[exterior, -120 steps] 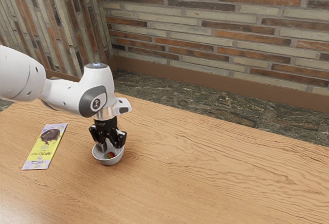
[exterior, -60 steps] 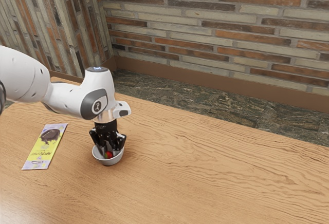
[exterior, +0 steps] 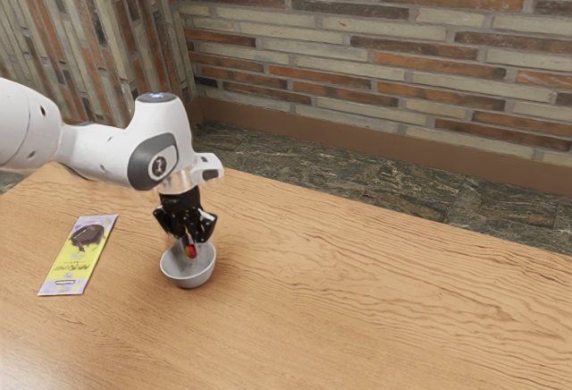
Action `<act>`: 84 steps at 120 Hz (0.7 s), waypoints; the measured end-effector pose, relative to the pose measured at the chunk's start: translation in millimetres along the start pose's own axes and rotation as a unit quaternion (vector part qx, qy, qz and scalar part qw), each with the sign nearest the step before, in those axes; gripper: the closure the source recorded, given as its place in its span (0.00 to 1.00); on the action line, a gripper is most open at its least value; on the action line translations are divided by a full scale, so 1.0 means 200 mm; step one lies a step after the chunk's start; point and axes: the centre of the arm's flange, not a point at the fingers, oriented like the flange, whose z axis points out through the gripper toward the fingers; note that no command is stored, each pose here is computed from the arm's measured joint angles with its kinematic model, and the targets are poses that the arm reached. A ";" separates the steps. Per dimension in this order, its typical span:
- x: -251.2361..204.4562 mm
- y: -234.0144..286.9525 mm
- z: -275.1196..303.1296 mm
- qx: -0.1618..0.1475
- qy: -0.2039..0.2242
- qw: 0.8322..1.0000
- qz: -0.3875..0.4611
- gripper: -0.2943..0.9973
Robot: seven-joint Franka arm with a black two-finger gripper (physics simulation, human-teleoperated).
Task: Take strawberry from the bowl
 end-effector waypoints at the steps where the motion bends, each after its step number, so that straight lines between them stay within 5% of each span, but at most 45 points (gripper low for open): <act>1: 0.00 0.01 -0.01 0.000 0.001 1.000 0.001 0.69; 34: -0.05 0.39 -0.19 -0.014 0.027 0.998 0.061 0.71; 84: 0.05 0.92 -0.01 -0.049 0.011 0.991 0.126 0.73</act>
